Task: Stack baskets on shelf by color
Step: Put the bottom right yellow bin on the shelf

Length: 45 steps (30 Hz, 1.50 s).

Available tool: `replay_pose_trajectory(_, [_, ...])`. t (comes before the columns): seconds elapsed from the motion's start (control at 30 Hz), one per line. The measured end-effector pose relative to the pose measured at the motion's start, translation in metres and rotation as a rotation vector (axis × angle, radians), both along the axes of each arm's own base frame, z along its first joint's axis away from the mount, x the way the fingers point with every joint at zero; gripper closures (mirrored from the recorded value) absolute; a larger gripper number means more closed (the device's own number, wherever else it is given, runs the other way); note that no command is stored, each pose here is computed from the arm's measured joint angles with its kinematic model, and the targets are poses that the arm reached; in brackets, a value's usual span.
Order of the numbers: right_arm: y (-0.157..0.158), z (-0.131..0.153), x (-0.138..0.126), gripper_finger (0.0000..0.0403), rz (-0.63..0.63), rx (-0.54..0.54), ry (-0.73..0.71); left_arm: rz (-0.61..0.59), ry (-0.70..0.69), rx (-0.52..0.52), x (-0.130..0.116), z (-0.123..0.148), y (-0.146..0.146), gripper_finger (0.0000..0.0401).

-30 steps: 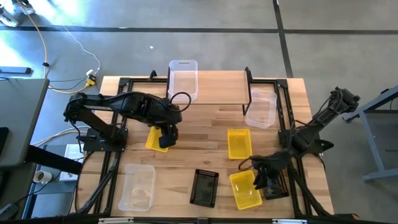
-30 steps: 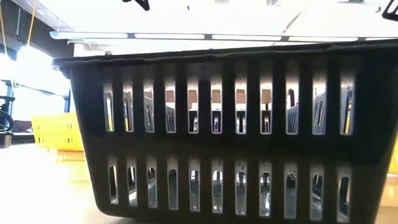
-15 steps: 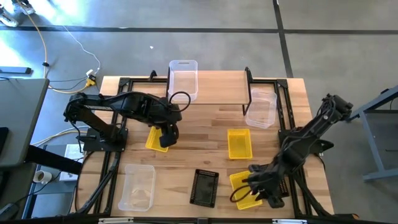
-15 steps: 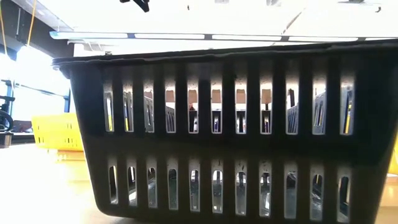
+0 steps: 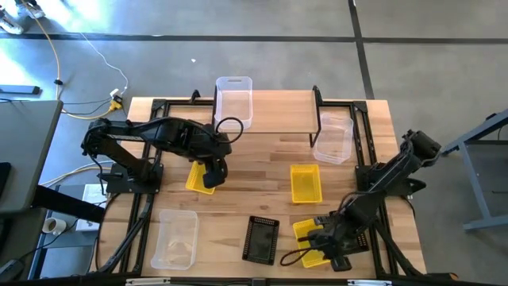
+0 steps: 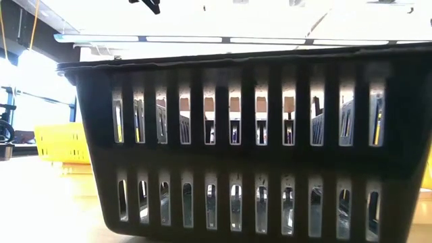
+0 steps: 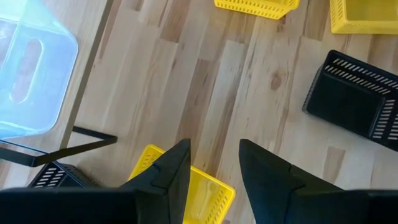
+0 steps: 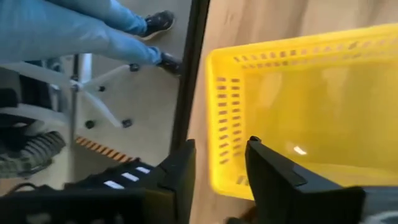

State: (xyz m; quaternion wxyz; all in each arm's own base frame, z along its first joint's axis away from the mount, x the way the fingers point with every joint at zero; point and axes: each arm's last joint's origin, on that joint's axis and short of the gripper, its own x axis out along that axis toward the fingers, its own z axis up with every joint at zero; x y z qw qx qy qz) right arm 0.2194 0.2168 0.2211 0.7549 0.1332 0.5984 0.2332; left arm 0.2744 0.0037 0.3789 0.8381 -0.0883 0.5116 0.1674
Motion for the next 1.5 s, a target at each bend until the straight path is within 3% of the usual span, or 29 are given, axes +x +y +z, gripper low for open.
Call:
replay_pose_trajectory(0.17, [0.012,-0.009,0.002,0.0244,0.002,0.030,0.003,-0.007,0.003,0.003,0.000,0.000,0.000,0.0274])
replay_pose_trajectory(0.7, [0.031,-0.053,0.001,0.0243,-0.032,-0.116,0.067,-0.018,0.006,0.042,0.000,0.000,0.001,0.0274])
replay_pose_trajectory(0.8, [0.032,-0.060,0.002,0.0259,-0.042,-0.130,0.089,-0.018,0.006,0.042,0.000,0.000,0.001,0.0274])
replay_pose_trajectory(0.9, [0.032,-0.061,0.002,0.0303,-0.051,-0.123,0.106,-0.017,0.006,0.042,0.000,0.000,0.001,0.0274])
replay_pose_trajectory(1.0, [0.032,-0.055,0.001,0.0370,-0.051,-0.107,0.097,-0.018,0.003,0.042,0.000,0.000,0.001,0.0274])
replay_pose_trajectory(1.07, [0.031,-0.048,0.001,0.0391,-0.053,-0.084,0.079,-0.017,0.003,0.042,0.000,0.000,0.001,0.0274])
replay_pose_trajectory(1.5, [0.016,0.024,-0.005,0.0402,-0.277,0.120,-0.147,-0.019,0.001,0.038,0.000,0.000,0.001,0.0274])
